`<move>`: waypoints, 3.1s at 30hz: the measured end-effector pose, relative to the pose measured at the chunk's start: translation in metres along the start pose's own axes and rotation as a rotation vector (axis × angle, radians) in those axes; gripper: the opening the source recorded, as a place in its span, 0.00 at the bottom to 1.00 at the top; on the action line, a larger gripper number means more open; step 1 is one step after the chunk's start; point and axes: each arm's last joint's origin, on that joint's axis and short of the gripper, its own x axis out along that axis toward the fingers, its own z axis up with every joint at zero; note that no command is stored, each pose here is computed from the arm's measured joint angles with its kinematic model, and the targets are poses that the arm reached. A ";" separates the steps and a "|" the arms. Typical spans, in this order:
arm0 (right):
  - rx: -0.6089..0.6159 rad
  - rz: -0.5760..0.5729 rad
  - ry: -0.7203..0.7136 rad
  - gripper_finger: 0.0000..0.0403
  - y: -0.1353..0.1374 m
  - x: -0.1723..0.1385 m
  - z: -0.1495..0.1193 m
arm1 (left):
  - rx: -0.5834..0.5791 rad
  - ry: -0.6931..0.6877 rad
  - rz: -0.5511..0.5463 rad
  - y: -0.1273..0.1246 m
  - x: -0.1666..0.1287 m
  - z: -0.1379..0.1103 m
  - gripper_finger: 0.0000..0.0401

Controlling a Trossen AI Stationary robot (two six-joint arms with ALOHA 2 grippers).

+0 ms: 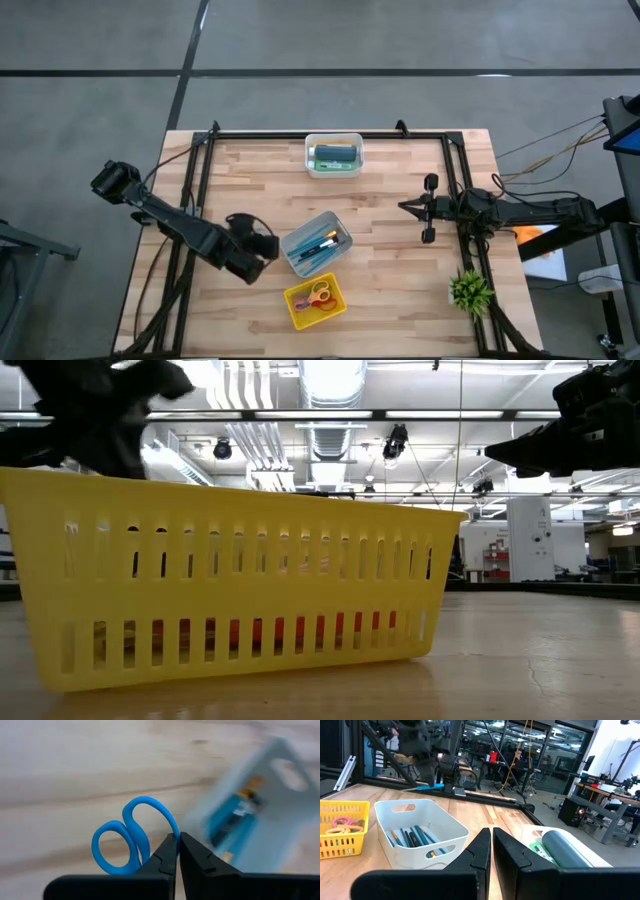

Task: Pick & Place Paint Supplies
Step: Put the blue scissors into the yellow bin

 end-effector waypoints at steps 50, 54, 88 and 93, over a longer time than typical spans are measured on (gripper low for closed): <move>0.000 0.000 0.001 0.04 0.000 0.000 0.000 | 0.940 0.213 -0.670 -0.116 0.037 -0.093 0.01; 0.000 0.001 0.001 0.04 0.000 0.000 0.000 | 0.960 0.234 -0.600 -0.119 0.044 -0.097 0.01; 0.000 0.000 0.001 0.04 0.000 0.000 0.000 | 0.943 0.254 -0.552 -0.116 0.055 -0.098 0.01; 0.000 0.000 0.001 0.04 0.000 0.000 0.000 | 0.947 0.258 -0.554 -0.116 0.055 -0.098 0.08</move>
